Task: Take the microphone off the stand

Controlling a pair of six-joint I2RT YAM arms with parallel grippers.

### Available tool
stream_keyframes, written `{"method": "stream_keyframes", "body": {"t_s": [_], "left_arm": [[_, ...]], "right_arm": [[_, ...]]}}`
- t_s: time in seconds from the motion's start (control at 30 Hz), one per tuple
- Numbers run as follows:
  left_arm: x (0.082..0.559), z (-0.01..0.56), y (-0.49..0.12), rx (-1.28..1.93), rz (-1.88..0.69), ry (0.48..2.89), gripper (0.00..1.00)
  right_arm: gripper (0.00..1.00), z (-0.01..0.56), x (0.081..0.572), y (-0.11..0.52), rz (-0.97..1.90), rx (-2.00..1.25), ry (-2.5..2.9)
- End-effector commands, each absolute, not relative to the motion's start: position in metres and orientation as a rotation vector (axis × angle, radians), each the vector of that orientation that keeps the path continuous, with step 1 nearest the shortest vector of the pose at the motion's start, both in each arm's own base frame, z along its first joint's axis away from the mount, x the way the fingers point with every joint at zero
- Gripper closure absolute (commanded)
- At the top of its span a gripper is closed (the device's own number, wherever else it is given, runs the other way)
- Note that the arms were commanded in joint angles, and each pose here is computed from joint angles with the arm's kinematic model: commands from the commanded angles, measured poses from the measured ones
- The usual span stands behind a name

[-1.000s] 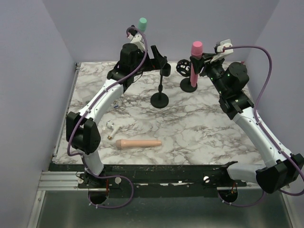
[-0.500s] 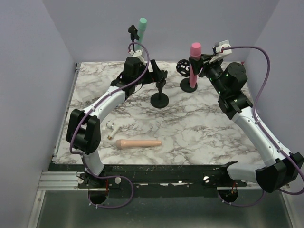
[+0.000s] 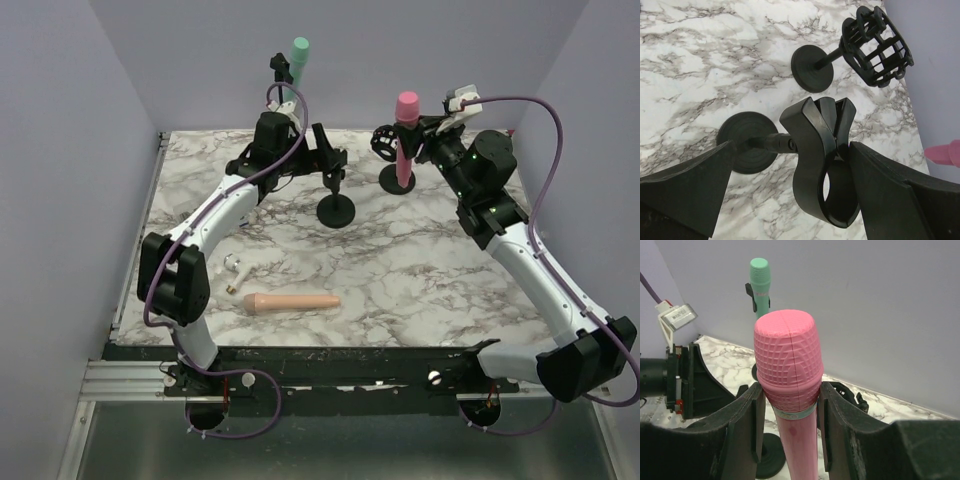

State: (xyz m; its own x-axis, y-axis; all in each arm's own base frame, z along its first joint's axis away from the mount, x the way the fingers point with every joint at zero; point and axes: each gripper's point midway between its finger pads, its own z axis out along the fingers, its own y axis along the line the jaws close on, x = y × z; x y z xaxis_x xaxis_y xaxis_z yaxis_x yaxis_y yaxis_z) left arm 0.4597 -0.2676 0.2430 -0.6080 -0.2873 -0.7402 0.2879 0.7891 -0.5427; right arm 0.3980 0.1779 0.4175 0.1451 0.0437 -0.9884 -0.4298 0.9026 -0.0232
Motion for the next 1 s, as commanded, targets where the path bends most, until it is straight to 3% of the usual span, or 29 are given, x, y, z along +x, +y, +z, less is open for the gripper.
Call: {"method": "stream_keyframes", "body": {"t_s": [0.0,0.13,0.33,0.67,0.9,0.97], "left_arm": [[0.442,0.272,-0.235,0.004,-0.807,2.086,0.01],[0.439,0.332,-0.219,0.019,-0.841,1.97,0.01],[0.422,0.377,-0.211,0.1,-0.931,1.914,0.02],[0.366,0.421,-0.168,0.155,-0.814,1.778,0.02],[0.342,0.425,-0.124,0.116,-0.573,1.623,0.01],[0.341,0.418,-0.116,0.077,-0.644,1.61,0.02]], "right_arm": [[0.99,0.411,0.398,0.19,0.366,-0.417,1.393],[0.99,0.396,0.407,0.189,0.312,-0.458,1.438],[0.99,0.38,0.415,0.199,0.302,-0.522,1.501],[0.99,0.341,0.393,0.259,0.308,-0.834,1.605],[0.99,0.274,0.362,0.31,0.196,-1.167,1.749],[0.99,0.251,0.358,0.32,0.093,-1.239,1.799]]}}
